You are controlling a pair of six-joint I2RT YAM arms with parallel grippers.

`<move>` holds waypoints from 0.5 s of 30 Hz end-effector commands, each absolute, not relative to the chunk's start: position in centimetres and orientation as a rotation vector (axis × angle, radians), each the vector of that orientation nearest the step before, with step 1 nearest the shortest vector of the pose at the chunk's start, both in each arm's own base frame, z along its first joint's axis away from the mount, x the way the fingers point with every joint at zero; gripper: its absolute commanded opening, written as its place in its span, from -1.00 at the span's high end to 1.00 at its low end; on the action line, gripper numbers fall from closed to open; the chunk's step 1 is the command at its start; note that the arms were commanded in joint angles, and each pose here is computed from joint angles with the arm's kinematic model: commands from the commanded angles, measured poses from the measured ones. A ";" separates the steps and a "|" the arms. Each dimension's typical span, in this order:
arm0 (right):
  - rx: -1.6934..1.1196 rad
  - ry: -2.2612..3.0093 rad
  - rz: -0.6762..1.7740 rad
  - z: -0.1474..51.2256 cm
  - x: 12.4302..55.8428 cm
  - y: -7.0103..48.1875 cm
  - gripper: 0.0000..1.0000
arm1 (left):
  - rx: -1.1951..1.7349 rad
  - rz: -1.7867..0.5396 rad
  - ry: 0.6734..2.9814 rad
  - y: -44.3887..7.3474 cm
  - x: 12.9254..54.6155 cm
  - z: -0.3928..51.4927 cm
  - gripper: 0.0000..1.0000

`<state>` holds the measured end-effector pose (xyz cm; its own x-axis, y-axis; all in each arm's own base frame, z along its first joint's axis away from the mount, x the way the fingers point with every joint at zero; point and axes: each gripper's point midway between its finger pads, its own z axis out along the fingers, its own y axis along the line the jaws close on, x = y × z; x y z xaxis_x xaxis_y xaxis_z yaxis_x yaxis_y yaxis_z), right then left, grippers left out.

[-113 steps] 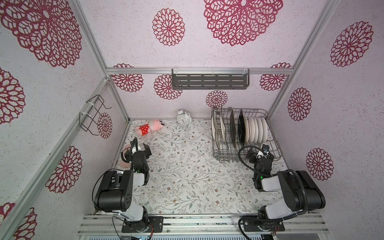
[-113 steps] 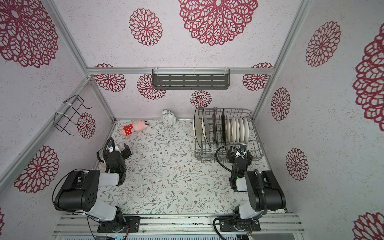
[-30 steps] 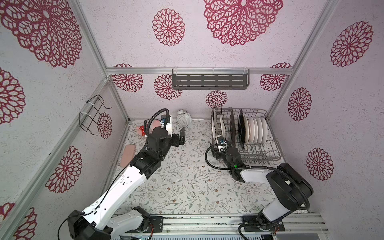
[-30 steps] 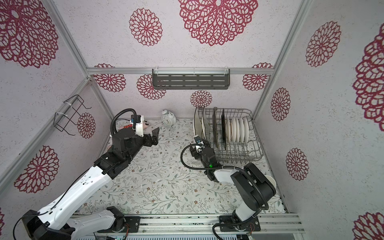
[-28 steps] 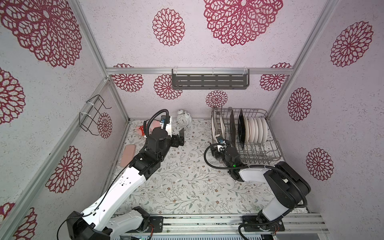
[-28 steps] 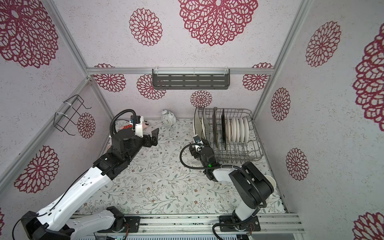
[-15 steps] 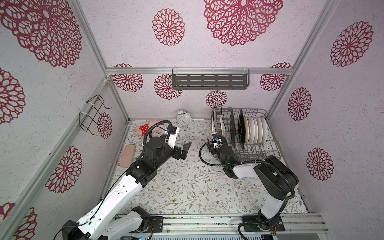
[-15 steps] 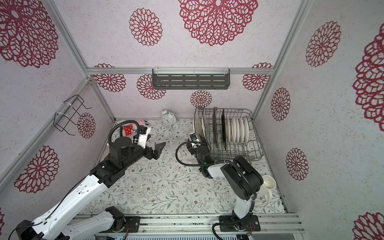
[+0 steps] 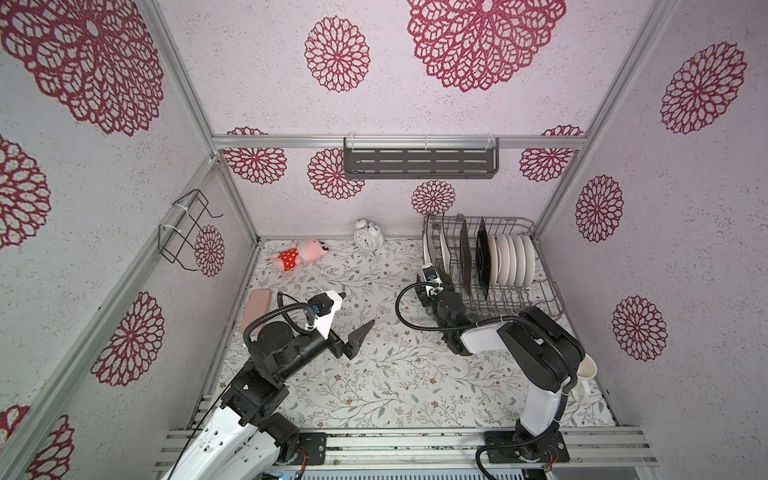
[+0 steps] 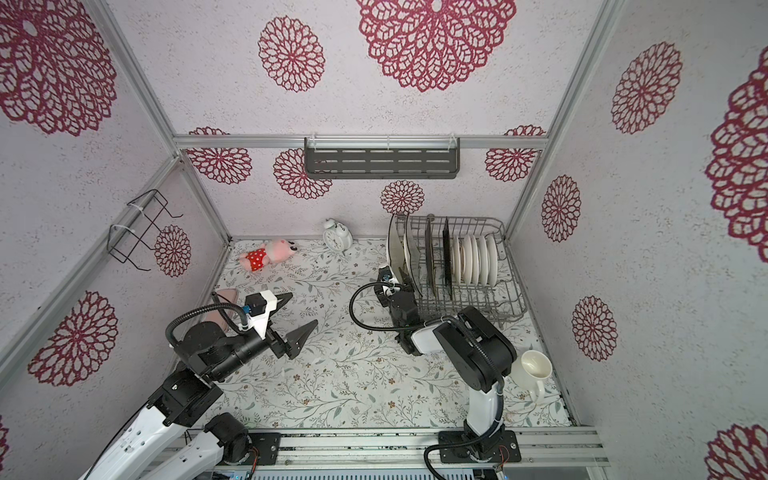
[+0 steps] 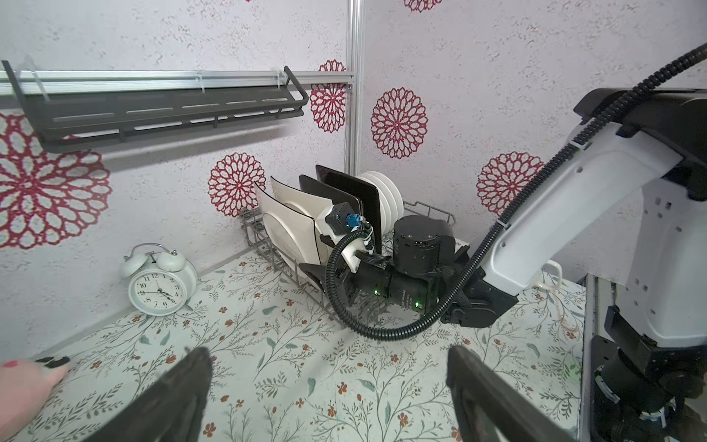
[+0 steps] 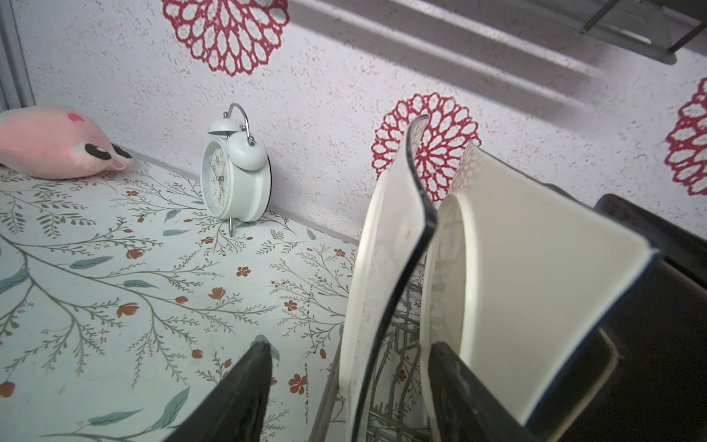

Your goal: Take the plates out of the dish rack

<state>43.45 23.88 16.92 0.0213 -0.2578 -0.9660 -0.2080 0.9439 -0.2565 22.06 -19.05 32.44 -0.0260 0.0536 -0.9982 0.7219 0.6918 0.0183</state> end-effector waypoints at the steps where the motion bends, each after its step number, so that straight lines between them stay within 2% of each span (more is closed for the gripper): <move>1: -0.324 1.515 0.009 19.0 43.7 24.5 -0.35 | 0.729 -0.580 1.545 -19.4 21.7 31.5 -0.95; 15: -0.244 1.475 0.002 18.7 44.5 23.9 -0.29 | 0.830 -0.630 1.555 -21.0 21.6 30.4 -0.95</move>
